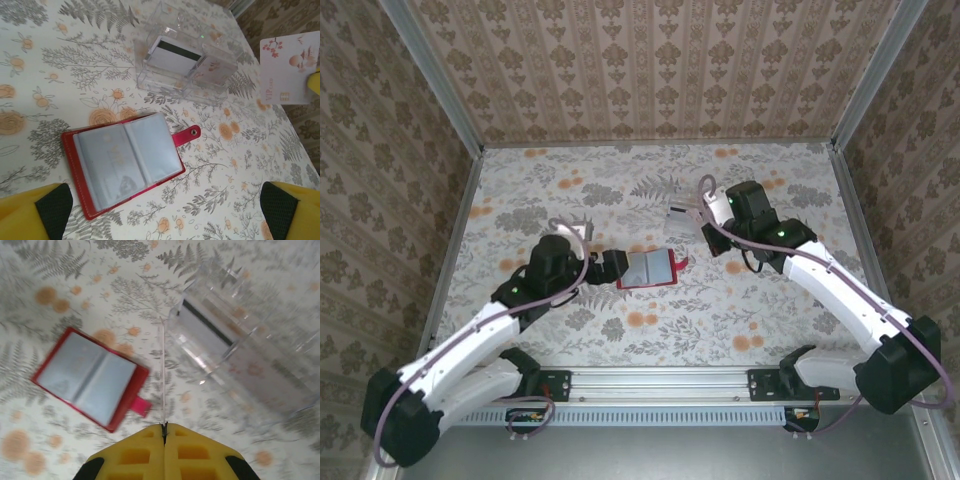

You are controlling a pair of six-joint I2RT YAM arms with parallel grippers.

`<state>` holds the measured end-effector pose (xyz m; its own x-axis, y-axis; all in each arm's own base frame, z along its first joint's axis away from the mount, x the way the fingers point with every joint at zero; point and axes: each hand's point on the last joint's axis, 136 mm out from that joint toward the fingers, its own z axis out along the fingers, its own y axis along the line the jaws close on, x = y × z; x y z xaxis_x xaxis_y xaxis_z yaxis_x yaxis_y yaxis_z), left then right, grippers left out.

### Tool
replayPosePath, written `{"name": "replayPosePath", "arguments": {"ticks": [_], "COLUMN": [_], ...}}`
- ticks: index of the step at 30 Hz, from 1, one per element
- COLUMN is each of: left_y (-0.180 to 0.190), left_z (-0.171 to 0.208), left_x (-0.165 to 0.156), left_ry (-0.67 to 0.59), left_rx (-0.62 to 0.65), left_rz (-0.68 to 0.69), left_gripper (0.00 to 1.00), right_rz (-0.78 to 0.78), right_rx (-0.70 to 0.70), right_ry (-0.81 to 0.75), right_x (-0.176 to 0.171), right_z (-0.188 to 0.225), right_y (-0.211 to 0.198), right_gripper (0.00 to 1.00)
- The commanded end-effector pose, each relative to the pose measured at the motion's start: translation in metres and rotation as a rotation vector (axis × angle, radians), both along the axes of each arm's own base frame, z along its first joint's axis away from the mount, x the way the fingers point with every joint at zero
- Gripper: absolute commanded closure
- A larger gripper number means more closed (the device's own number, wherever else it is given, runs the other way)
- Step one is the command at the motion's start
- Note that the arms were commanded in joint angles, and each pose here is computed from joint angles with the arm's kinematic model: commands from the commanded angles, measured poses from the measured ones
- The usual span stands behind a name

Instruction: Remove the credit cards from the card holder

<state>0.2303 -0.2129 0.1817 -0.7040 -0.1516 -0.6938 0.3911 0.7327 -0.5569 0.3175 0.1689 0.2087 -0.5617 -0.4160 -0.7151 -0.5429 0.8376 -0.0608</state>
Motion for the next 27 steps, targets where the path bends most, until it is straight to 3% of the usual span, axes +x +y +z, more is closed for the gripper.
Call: {"name": "replayPosePath", "arguments": {"ticks": [1, 7, 14, 27], "left_y": [0.022, 0.034, 0.039, 0.045], "left_z": [-0.021, -0.025, -0.036, -0.042], "left_x": [-0.011, -0.023, -0.029, -0.029], "left_ry": [0.024, -0.002, 0.009, 0.013], "left_rx": [0.034, 0.002, 0.002, 0.006], "left_rz": [0.058, 0.077, 0.082, 0.1], "left_gripper": [0.0, 0.0, 0.0, 0.0], "right_rz": [0.107, 0.262, 0.387, 0.378], "right_rx": [-0.275, -0.541, -0.691, -0.794], "right_ry": [-0.163, -0.164, -0.095, -0.04], "right_x": [0.012, 0.029, 0.043, 0.074], "right_z": [0.008, -0.01, -0.048, -0.07], "right_y": [-0.018, -0.028, -0.036, -0.061], "right_gripper": [1.0, 1.0, 1.0, 1.0]}}
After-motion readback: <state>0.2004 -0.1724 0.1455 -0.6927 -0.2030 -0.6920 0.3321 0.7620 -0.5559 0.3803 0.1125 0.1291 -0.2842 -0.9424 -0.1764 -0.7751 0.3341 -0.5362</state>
